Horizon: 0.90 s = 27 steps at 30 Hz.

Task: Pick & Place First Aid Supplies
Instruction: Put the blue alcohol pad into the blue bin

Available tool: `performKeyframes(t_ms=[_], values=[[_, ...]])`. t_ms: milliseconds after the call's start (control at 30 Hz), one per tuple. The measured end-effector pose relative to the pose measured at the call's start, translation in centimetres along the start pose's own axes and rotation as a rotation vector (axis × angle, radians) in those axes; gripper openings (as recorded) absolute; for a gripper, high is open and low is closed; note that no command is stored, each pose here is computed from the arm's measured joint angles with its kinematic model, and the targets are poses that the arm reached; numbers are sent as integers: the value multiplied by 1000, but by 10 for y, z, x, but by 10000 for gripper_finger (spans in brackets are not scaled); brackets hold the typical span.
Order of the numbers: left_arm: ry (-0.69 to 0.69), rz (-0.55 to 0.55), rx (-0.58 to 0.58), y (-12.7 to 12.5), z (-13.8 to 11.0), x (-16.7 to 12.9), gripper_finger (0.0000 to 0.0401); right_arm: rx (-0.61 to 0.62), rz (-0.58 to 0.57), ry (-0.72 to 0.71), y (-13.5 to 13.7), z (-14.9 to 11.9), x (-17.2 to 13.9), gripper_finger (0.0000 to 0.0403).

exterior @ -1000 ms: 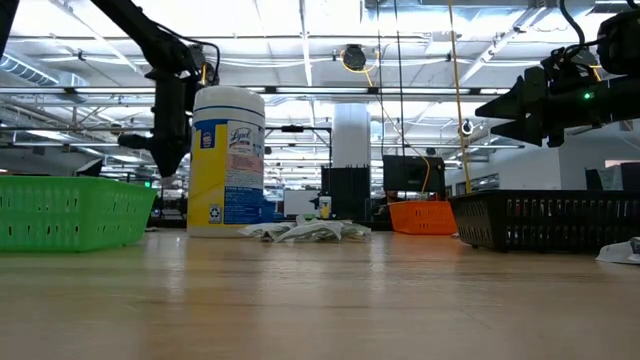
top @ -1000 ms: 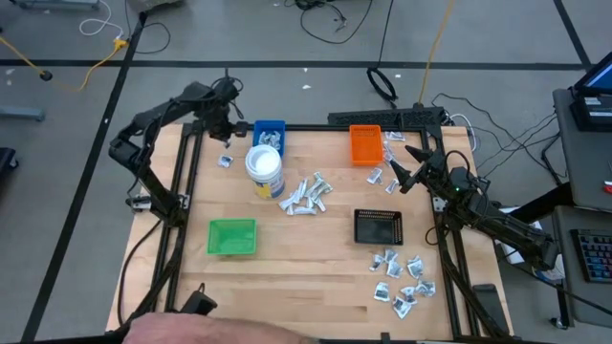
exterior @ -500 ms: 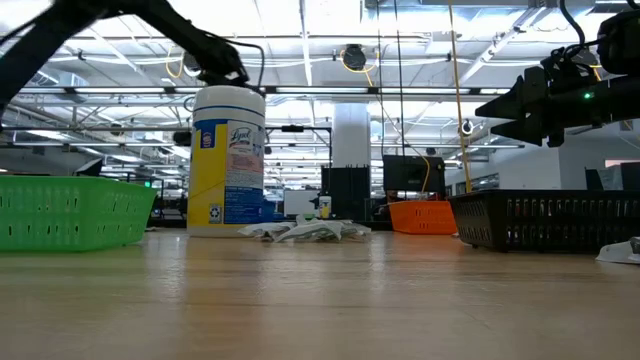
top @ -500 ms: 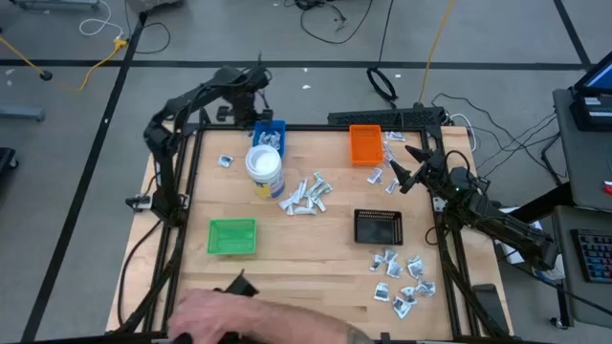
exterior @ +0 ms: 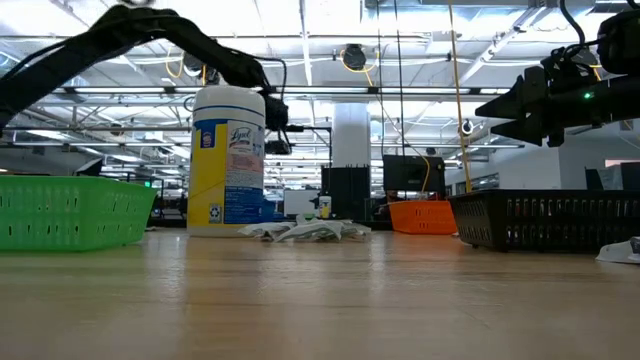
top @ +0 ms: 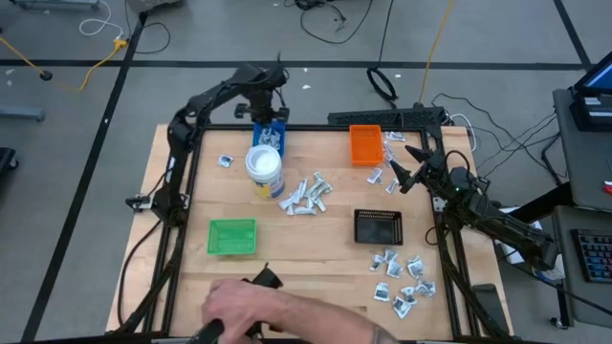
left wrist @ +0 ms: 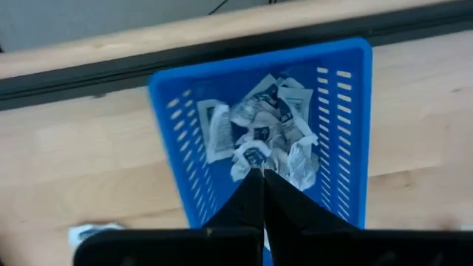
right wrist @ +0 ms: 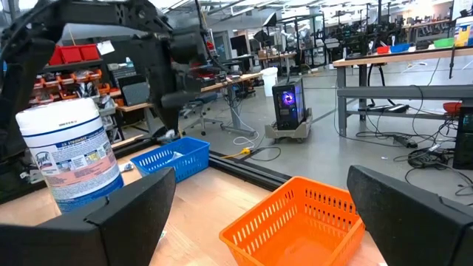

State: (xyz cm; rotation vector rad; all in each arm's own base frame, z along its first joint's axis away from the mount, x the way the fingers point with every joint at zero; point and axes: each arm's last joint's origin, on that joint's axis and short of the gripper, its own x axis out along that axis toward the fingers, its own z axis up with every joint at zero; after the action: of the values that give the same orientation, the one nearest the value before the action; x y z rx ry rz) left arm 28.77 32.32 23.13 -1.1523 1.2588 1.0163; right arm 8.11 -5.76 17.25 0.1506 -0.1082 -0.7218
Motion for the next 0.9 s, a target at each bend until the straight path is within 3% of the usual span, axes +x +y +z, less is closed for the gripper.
performKeyframes(t_ms=[200,333,700,900], values=[[32,-8,47,-16,2,28,2,0,0,0,0,0,0,393],[44,-30,67,-20,2,31,26,0,0,0,0,0,0,393],[64,-66,44,-12,6,27,179,0,0,0,0,0,0,393],[25,-100,41,-3,5,6,230,0,0,0,0,0,0,393]])
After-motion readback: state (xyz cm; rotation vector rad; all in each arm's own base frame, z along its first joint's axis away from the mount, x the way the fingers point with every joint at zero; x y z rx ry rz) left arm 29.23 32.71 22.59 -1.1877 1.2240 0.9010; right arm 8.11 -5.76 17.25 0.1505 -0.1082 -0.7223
